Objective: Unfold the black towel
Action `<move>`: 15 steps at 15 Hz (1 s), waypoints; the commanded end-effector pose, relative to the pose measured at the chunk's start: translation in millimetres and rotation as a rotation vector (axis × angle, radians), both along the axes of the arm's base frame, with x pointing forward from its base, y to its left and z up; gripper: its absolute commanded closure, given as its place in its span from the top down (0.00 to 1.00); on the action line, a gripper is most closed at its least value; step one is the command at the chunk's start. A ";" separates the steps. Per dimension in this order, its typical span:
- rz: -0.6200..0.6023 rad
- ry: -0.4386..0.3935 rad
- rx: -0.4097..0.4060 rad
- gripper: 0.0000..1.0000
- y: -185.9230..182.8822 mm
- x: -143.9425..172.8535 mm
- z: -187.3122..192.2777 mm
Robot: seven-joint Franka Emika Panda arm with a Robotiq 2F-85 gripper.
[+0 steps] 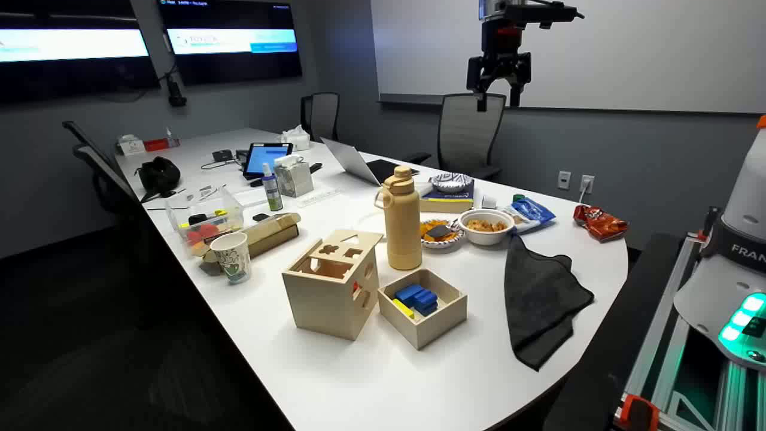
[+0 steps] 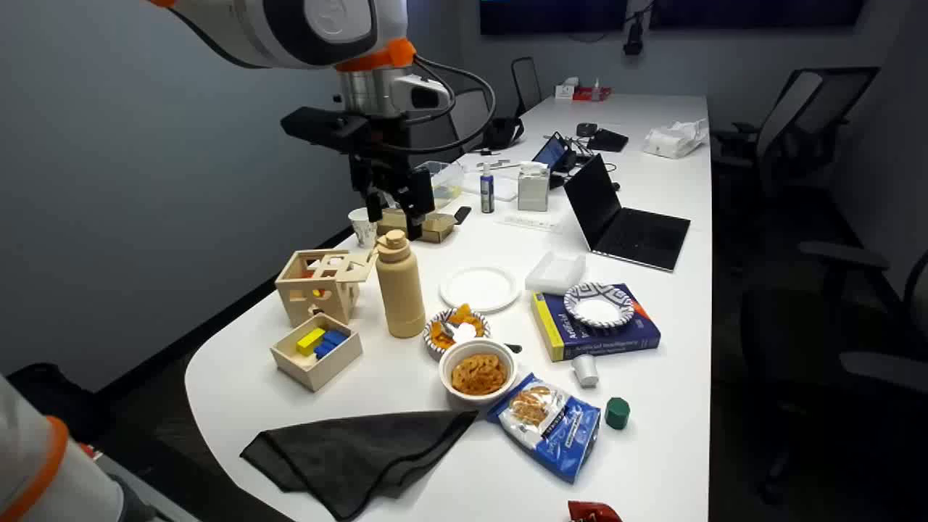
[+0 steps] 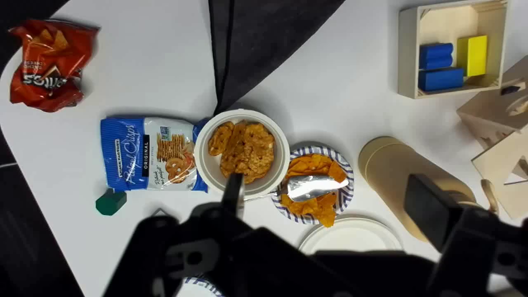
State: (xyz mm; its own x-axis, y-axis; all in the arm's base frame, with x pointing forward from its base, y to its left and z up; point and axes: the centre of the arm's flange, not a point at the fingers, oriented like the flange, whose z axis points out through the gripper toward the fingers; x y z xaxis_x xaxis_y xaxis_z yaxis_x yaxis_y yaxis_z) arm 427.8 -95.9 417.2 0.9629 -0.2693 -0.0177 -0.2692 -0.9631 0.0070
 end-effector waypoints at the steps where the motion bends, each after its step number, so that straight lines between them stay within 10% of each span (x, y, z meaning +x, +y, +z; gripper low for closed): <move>1: 0.000 -0.001 0.000 1.00 0.0 0.1 0.3; 7: -0.011 0.018 0.020 1.00 -4.3 9.7 -25.8; 15: -0.097 0.170 0.077 1.00 -4.0 -11.2 -160.8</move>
State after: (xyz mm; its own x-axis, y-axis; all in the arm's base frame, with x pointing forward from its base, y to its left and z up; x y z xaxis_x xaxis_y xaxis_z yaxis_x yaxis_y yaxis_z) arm 425.7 -97.0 300.4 0.9387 -0.3047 -0.1614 -0.3096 -0.9509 -0.0056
